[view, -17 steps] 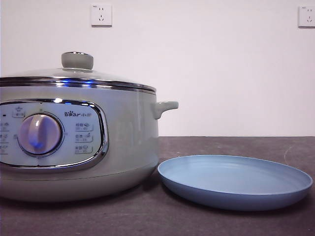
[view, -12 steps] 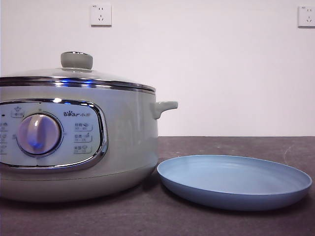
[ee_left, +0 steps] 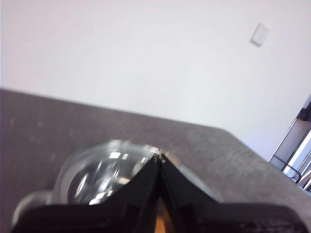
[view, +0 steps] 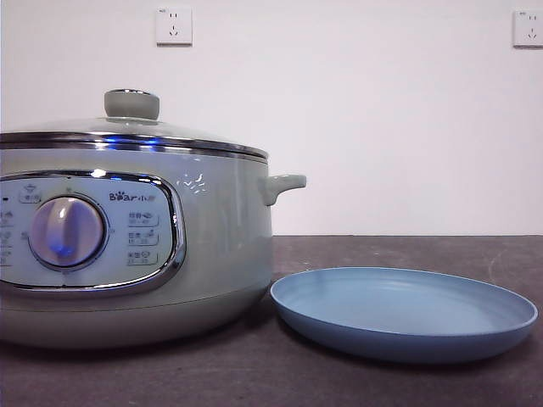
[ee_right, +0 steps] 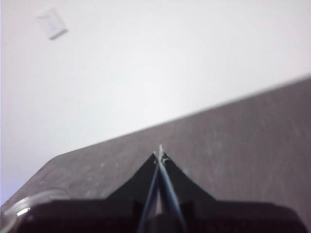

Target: Take the potato out from the steamer,put the potato on the plate,close the lid

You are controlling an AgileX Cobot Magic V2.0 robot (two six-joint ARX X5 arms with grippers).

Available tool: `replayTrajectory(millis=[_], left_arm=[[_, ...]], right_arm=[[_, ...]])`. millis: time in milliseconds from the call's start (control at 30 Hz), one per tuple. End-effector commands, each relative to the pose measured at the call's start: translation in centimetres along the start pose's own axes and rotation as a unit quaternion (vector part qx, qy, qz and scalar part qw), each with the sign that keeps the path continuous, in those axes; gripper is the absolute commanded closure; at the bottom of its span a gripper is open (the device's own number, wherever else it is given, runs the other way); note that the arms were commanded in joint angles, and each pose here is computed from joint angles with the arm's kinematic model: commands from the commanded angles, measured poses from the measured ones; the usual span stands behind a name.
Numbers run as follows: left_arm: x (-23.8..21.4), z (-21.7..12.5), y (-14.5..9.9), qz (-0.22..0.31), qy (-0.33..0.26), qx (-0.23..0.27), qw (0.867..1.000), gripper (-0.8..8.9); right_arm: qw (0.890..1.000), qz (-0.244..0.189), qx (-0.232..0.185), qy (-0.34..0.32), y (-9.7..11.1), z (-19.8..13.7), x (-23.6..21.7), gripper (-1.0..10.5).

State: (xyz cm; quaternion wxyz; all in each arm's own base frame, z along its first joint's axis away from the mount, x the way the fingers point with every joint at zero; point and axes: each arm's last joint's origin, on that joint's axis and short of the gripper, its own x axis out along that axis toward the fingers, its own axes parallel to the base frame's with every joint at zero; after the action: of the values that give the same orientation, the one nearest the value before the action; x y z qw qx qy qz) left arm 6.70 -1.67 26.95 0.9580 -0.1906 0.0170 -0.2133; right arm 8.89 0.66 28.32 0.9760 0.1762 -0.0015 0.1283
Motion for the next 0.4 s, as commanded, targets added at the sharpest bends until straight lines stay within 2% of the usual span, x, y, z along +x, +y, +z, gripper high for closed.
replayTrajectory(millis=[33, 133, 233, 400], left_arm=[[-0.1, 2.3, -1.0, -0.007, -0.009, 0.021, 1.000, 8.20], [0.1, 4.4, -1.9, -0.012, -0.015, 0.024, 1.000, 8.20], [0.5, 6.5, -2.7, -0.016, -0.018, 0.036, 0.999, 8.20], [2.1, 9.8, -3.6, -0.005, 0.026, 0.088, 0.996, 8.20]], right_arm=[[0.998, 0.020, -0.056, -0.020, 1.4, 3.3, 0.3, 9.6], [0.995, 0.035, -0.084, -0.028, 2.6, 6.4, 1.0, 9.6], [0.991, 0.075, -0.108, -0.013, 3.9, 9.3, 2.0, 9.6], [0.981, 0.141, -0.124, 0.047, 5.7, 12.7, 3.8, 9.6]])
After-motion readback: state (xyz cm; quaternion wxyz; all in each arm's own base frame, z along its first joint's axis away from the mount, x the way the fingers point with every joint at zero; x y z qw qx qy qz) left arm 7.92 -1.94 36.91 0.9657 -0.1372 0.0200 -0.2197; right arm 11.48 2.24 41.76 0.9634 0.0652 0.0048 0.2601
